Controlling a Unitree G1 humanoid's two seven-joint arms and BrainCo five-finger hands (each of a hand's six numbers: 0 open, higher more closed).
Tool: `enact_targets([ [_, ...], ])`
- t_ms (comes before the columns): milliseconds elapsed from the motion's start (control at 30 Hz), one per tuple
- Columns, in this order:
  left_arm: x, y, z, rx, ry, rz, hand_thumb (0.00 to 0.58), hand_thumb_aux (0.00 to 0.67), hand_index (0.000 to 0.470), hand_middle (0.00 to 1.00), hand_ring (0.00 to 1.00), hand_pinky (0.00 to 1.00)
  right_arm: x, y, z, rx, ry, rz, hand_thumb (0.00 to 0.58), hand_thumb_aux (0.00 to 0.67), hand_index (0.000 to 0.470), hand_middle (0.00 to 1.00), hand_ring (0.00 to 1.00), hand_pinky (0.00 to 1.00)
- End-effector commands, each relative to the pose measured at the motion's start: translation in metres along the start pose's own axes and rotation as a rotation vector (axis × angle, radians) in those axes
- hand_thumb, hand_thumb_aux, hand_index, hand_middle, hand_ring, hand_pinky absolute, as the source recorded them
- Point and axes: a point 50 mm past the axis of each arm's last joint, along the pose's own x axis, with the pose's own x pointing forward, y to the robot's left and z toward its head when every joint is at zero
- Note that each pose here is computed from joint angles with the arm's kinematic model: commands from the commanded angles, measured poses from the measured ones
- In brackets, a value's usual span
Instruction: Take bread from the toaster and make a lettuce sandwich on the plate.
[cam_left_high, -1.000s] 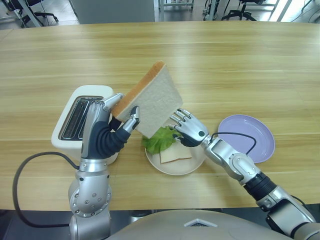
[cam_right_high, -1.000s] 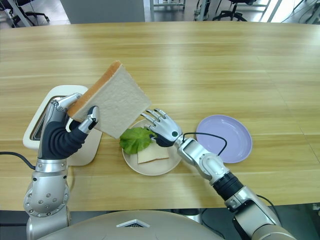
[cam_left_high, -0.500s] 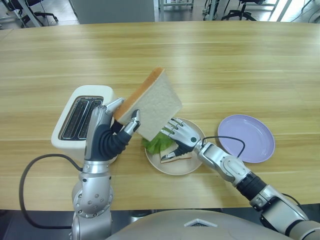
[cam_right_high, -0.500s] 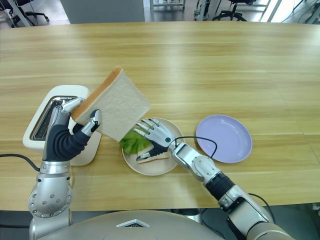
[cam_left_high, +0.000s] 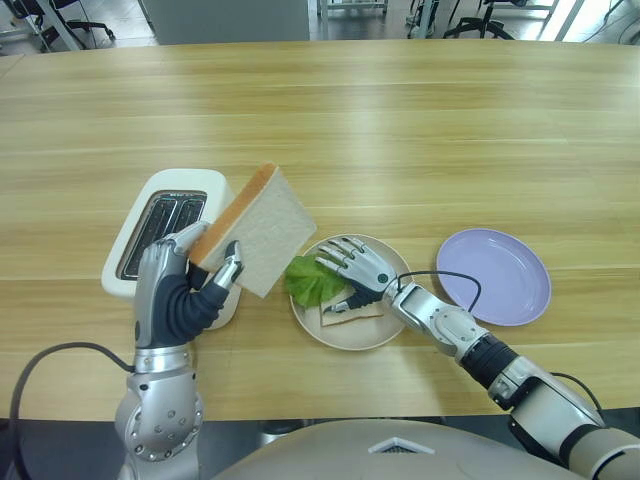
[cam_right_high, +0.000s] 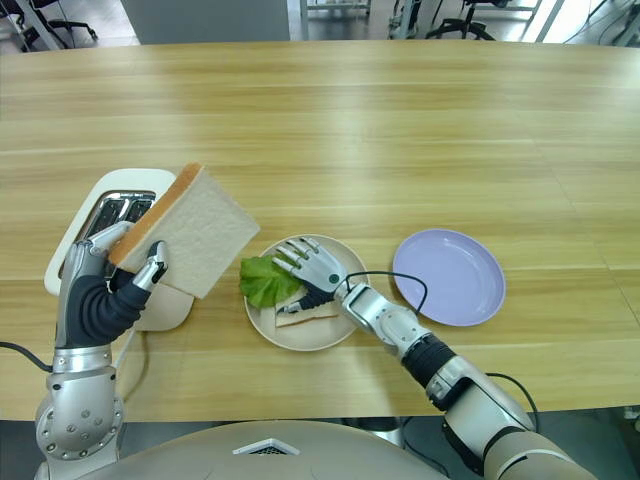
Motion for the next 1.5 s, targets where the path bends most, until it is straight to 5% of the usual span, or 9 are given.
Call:
enact_targets([
  [33, -0.002, 0.003, -0.001, -0.009, 0.001, 0.019, 0.580, 0.670, 0.460, 1.00, 1.00, 1.00, 0.001, 0.006, 0.000, -0.010, -0.004, 0.026, 0.520, 0.455, 0.312, 0.00, 0.00, 0.00],
  [67, -0.002, 0.003, -0.001, -0.010, 0.001, 0.022, 0.580, 0.670, 0.460, 1.00, 1.00, 1.00, 0.002, 0.006, 0.000, -0.006, -0.005, 0.024, 0.520, 0.455, 0.312, 0.00, 0.00, 0.00],
  [133, -0.002, 0.003, -0.001, -0.013, 0.000, 0.024, 0.580, 0.670, 0.460, 1.00, 1.00, 1.00, 0.003, 0.005, 0.001, 0.002, -0.008, 0.013, 0.580, 0.670, 0.460, 0.00, 0.00, 0.00],
  [767, -0.004, 0.001, 0.001, -0.018, -0.004, 0.021, 0.580, 0.670, 0.460, 1.00, 1.00, 1.00, -0.010, -0.032, -0.022, -0.022, 0.017, -0.035, 0.580, 0.670, 0.460, 0.00, 0.00, 0.00],
  [1033, -0.004, 0.000, 0.001, -0.019, -0.004, 0.018, 0.580, 0.670, 0.460, 1.00, 1.00, 1.00, -0.013, -0.018, -0.027, -0.039, 0.030, 0.026, 0.580, 0.670, 0.460, 0.00, 0.00, 0.00],
  [1500, -0.005, -0.002, 0.002, -0.016, -0.011, 0.010, 0.580, 0.670, 0.460, 1.00, 1.00, 1.00, 0.013, -0.024, -0.028, -0.035, 0.049, -0.070, 0.580, 0.670, 0.460, 0.00, 0.00, 0.00],
])
